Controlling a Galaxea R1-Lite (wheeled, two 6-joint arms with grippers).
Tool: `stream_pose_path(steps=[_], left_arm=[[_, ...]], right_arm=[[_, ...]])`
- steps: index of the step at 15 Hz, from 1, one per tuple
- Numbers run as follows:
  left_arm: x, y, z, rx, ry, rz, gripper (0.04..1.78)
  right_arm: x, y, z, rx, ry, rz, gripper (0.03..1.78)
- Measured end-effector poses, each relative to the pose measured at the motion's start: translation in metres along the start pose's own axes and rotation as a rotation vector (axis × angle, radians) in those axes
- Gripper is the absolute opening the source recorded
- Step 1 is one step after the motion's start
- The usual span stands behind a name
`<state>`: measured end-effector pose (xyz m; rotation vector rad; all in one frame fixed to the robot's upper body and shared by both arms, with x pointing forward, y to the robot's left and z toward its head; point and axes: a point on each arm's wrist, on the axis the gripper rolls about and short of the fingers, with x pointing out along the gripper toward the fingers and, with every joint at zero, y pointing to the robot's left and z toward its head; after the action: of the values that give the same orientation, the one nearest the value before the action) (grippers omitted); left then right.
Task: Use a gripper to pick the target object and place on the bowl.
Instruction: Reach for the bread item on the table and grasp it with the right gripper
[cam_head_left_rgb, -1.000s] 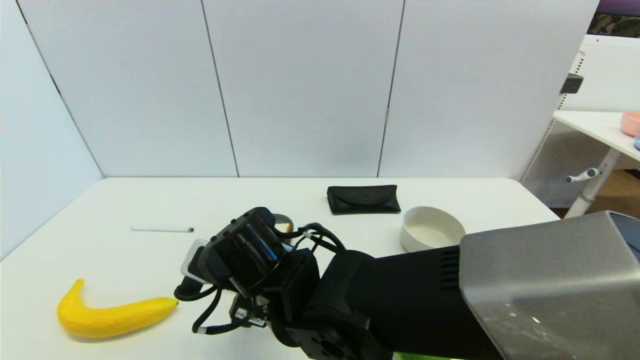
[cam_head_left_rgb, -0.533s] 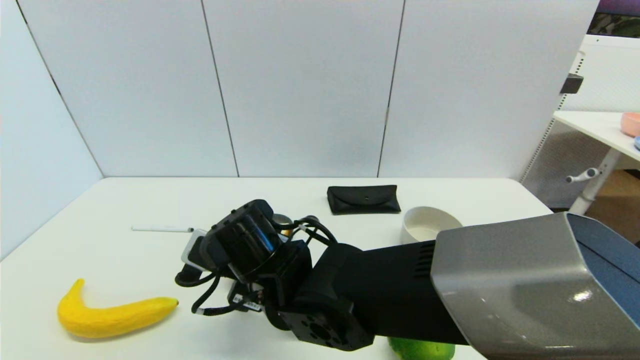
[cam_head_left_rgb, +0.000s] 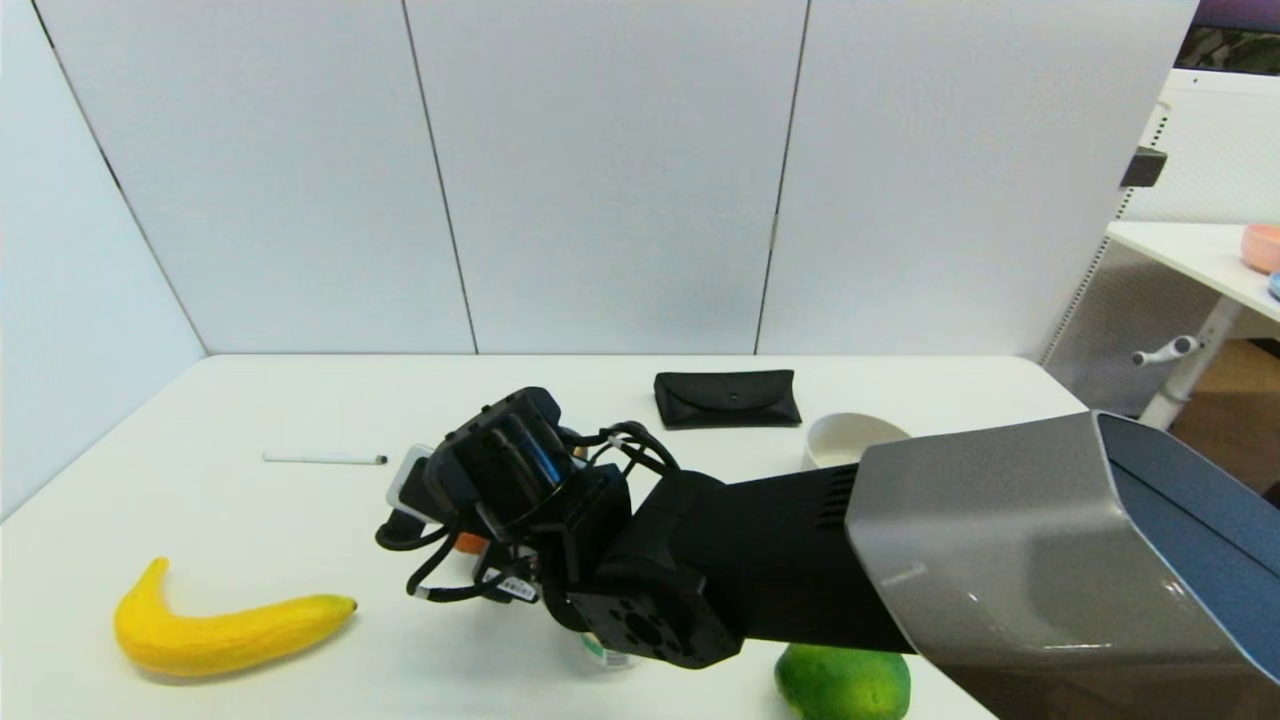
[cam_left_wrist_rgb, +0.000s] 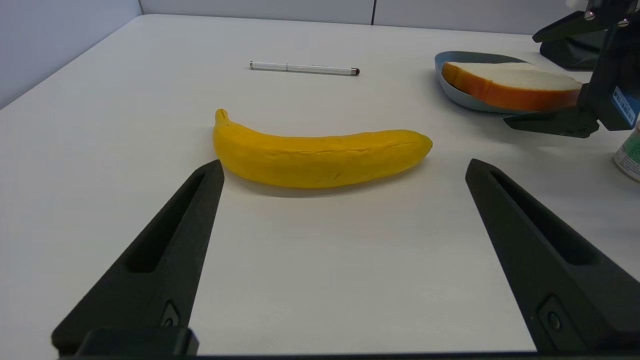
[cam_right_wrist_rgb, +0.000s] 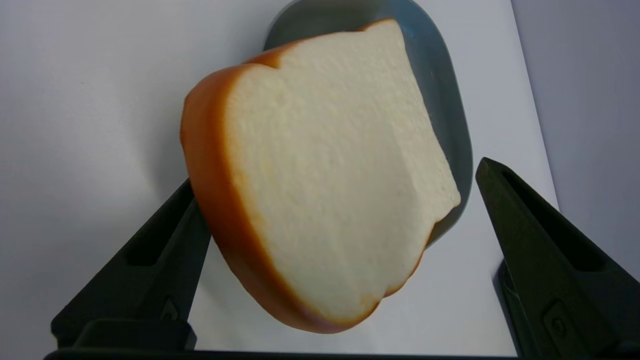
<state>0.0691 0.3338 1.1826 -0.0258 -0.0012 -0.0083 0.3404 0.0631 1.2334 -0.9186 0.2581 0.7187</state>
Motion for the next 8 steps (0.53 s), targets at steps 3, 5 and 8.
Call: stream_pose_path(steps=[3,5,8], left_arm=[[0.0,0.0,0.0,0.0,0.0,0.0,1.71],[0.0,0.0,0.0,0.0,0.0,0.0,1.71],[0.0,0.0,0.0,0.0,0.0,0.0,1.71]], right_arm=[[-0.0005,-0.0042,0.0026,0.007,-0.01,-0.01,1.72],[0.0004,-0.0056,0.0018,0.008,-0.007,-0.012,1.71],[0.0,-0.0068,0.0032,0.011,-0.012,-0.015,1.72]])
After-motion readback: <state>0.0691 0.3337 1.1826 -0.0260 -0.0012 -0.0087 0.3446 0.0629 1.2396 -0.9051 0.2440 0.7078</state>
